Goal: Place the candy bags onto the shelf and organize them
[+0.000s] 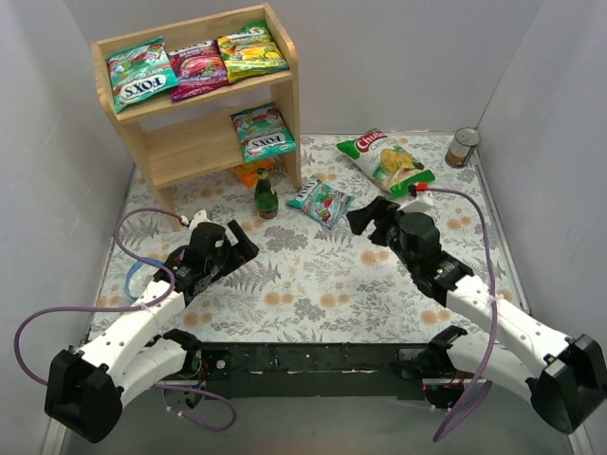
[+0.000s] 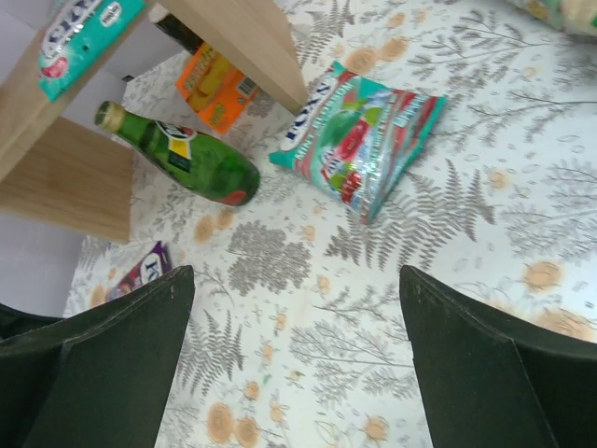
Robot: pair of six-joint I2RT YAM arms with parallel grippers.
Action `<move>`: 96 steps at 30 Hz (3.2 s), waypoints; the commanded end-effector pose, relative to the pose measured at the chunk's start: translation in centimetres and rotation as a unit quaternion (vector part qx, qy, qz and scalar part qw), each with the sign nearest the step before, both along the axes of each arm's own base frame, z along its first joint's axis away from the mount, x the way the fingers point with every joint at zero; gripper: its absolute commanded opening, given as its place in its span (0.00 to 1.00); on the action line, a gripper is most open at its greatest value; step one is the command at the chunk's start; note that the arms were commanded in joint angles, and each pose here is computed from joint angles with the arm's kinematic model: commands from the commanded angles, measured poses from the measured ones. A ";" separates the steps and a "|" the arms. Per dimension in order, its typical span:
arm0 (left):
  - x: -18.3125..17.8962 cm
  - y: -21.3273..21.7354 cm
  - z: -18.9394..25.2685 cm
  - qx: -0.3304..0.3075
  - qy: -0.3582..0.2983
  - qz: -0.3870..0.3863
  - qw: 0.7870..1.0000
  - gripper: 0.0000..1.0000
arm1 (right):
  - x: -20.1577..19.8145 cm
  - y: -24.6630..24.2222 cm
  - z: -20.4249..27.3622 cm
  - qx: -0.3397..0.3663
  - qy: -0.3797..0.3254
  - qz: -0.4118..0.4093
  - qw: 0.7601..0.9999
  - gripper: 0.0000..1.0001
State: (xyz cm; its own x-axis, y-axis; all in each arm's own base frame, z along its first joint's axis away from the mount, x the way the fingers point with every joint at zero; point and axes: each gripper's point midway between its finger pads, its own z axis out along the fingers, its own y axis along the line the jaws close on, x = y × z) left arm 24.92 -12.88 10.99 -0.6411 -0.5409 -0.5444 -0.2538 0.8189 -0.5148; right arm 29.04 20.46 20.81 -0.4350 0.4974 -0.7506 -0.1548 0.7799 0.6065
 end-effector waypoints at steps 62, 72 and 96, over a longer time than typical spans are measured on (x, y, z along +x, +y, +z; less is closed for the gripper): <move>1.3 1.9 5.3 0.053 -0.063 0.008 0.997 0.98 | 12.7 3.9 -19.9 0.033 0.225 0.072 0.971 0.01; 1.1 2.8 5.7 0.065 -0.063 0.028 0.995 0.98 | 11.9 4.2 -17.8 0.052 0.208 0.084 0.973 0.01; 1.1 4.1 4.8 0.045 -0.040 0.052 0.997 0.98 | 7.1 2.5 4.5 0.120 -0.011 0.115 0.986 0.01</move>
State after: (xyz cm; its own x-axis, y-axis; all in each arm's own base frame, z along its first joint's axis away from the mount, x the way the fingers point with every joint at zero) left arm 26.21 -7.71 16.73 -0.4832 -0.5485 -0.6824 -0.3227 0.8361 -0.4435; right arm 36.86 22.82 20.45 -0.6009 0.5294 -0.5988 -0.2275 0.6049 0.7631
